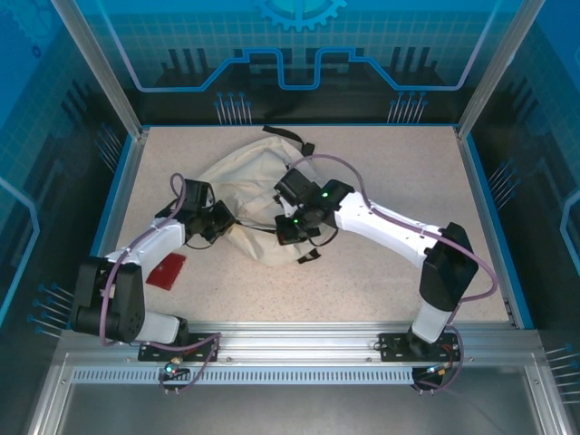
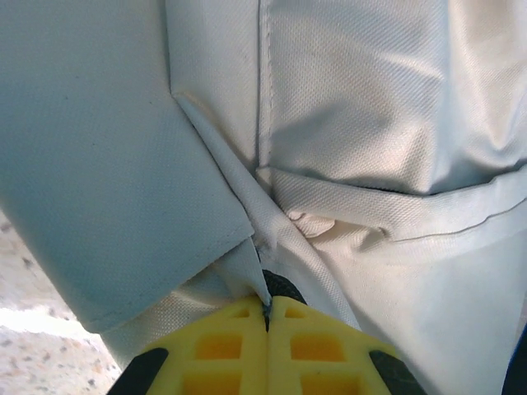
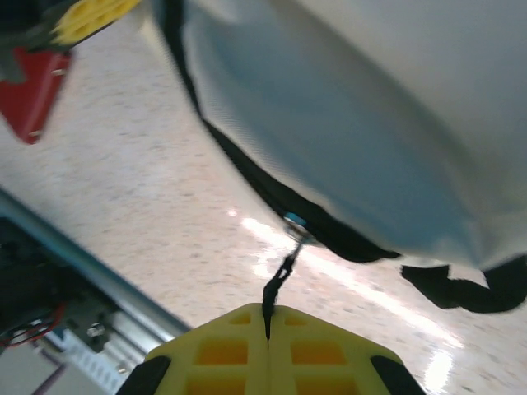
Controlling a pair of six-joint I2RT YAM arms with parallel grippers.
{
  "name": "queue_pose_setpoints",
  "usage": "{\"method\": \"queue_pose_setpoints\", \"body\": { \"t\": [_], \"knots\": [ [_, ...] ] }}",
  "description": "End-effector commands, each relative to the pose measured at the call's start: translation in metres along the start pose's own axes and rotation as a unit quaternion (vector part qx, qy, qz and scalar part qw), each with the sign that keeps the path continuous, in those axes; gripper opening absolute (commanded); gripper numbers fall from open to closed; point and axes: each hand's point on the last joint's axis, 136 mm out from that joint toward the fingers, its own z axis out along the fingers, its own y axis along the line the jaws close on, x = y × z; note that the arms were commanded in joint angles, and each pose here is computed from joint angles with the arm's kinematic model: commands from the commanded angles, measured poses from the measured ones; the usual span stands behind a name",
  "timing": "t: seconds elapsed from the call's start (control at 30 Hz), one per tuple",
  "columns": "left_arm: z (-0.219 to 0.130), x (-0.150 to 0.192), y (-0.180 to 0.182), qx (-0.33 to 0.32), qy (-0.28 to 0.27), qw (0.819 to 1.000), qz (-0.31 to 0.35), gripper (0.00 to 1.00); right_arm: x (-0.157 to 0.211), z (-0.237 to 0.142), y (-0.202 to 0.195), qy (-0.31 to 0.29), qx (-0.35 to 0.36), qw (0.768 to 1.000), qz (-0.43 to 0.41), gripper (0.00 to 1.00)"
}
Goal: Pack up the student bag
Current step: Zip the student bag at the center of the table.
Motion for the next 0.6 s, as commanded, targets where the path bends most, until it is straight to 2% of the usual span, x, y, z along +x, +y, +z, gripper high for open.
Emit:
{"method": "queue_pose_setpoints", "body": {
  "t": [0.0, 0.03, 0.13, 0.27, 0.47, 0.57],
  "knots": [
    [-0.009, -0.023, -0.003, -0.006, -0.029, 0.999, 0.025, 0.0, -0.012, 0.007, 0.044, -0.001, -0.064, 0.997, -0.032, 0.0],
    [-0.013, -0.022, -0.004, -0.004, -0.029, 0.999, 0.022, 0.04, -0.013, 0.011, 0.048, 0.001, -0.065, 0.997, -0.032, 0.0],
    [-0.025, -0.01, -0.004, 0.008, -0.018, 1.0, 0.005, 0.3, -0.017, 0.022, 0.058, 0.004, -0.064, 0.997, -0.03, 0.0],
    [-0.038, 0.02, -0.001, 0.043, 0.016, 0.998, -0.044, 0.5, -0.02, 0.029, 0.06, 0.003, -0.062, 0.998, -0.021, 0.0],
    [-0.045, 0.058, -0.004, 0.108, 0.072, 0.984, -0.12, 0.66, -0.016, 0.02, 0.057, -0.004, -0.059, 0.998, -0.018, 0.0],
    [-0.045, 0.069, -0.008, 0.121, 0.09, 0.978, -0.144, 0.69, -0.011, 0.015, 0.055, 0.0, -0.059, 0.998, -0.017, 0.0]
  ]
}}
